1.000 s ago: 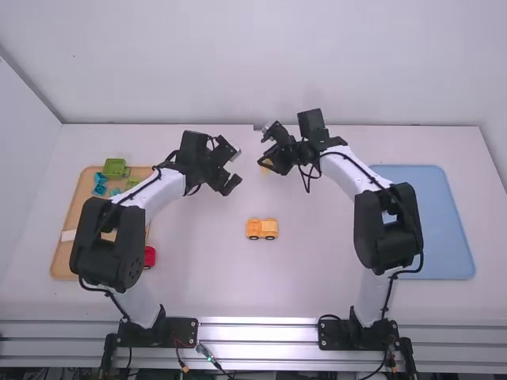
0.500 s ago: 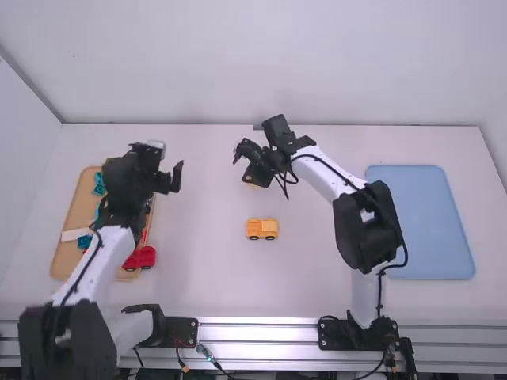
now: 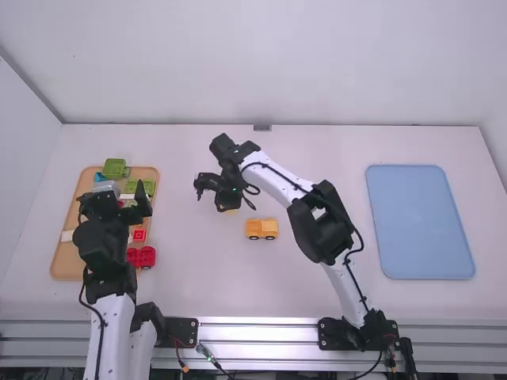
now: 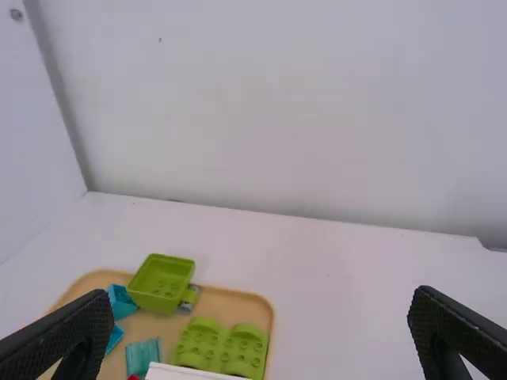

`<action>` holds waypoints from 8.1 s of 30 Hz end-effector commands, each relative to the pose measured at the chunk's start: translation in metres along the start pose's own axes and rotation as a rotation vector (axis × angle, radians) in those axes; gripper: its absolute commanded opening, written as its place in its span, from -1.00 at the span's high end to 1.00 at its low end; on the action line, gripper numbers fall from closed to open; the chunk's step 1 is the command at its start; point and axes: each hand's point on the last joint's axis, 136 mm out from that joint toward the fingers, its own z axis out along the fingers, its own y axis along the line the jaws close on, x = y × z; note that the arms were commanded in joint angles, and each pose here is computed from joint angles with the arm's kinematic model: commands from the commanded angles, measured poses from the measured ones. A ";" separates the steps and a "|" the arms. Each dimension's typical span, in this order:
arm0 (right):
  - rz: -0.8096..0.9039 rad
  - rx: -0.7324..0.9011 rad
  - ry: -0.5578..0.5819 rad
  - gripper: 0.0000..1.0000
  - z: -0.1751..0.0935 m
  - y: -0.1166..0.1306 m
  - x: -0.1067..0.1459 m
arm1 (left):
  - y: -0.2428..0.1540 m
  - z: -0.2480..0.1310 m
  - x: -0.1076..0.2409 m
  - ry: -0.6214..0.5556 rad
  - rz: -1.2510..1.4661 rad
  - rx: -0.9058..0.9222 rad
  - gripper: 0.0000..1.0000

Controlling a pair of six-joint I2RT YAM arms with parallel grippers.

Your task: Assemble lego blocks to make yellow taxi

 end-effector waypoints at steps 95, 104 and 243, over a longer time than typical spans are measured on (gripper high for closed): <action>0.341 0.443 -0.818 -0.97 -0.199 -0.021 0.200 | -0.230 0.012 0.218 0.826 1.188 1.381 -0.95; 0.308 0.462 -0.793 -0.97 -0.194 -0.024 0.190 | -0.233 0.005 0.230 0.844 1.162 1.369 -0.81; 0.255 0.550 -0.770 -0.98 -0.200 -0.036 0.185 | -0.216 -0.022 0.252 1.350 -1.059 -0.901 0.52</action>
